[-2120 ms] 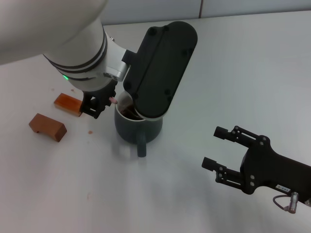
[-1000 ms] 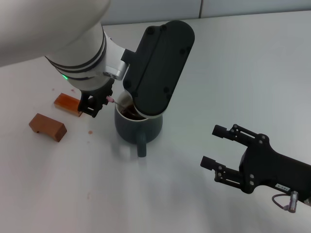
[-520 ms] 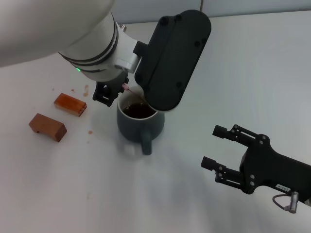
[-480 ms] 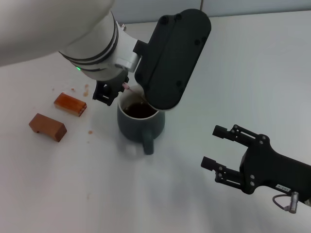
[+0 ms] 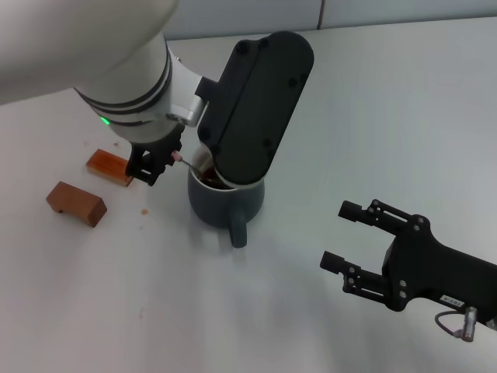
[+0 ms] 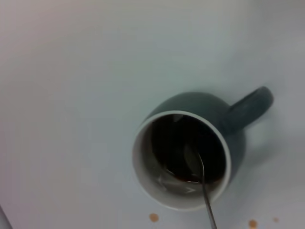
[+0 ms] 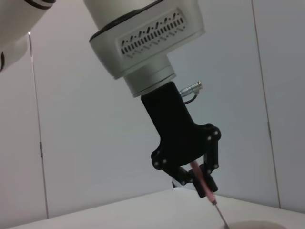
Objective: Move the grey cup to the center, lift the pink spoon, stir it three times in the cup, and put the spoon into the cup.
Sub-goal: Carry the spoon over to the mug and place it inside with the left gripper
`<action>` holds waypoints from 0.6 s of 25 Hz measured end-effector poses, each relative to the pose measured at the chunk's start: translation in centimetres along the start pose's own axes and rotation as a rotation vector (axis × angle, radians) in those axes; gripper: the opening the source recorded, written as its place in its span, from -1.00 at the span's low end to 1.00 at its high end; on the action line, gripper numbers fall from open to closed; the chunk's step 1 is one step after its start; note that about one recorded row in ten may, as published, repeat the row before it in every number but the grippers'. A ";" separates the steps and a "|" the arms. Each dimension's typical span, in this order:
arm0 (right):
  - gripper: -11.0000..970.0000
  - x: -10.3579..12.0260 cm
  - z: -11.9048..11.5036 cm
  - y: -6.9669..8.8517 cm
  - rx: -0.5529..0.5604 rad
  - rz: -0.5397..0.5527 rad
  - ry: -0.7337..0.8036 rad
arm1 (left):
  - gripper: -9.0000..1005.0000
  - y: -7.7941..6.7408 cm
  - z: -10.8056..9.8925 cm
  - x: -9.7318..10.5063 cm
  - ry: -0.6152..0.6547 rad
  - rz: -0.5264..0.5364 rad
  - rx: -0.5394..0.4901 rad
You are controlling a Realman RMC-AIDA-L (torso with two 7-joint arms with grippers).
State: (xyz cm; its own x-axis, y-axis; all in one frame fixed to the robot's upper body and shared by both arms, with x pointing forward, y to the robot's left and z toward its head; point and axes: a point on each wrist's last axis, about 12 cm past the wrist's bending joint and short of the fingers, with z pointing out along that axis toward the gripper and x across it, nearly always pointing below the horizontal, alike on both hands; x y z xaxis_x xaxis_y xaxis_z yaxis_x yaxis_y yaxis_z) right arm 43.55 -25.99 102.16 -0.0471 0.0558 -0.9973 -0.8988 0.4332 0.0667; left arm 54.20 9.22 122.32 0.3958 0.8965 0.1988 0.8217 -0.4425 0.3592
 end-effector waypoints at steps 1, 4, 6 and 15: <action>0.57 0.0 0.0 0.0 0.000 0.000 0.000 | -0.72 0.0 0.0 0.0 0.000 0.000 0.000; 0.57 0.0 0.0 0.0 -0.002 -0.001 -0.002 | -0.72 -0.3 -0.8 -0.3 -0.006 0.017 -0.013; 0.57 0.0 0.0 0.0 -0.002 -0.001 -0.003 | -0.72 -0.1 -0.9 -0.6 -0.019 0.025 -0.037; 0.57 0.0 -0.1 0.0 -0.001 0.000 -0.002 | -0.71 0.8 -0.4 -0.6 -0.042 0.013 -0.085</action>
State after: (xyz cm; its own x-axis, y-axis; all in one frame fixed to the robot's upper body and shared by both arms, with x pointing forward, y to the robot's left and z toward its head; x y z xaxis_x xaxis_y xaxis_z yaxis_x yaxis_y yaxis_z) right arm 43.50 -26.04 102.19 -0.0459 0.0573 -0.9973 -0.8991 0.4326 0.0662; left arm 54.45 8.33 122.88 0.4248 0.8898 0.1667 0.7790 -0.4531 0.4334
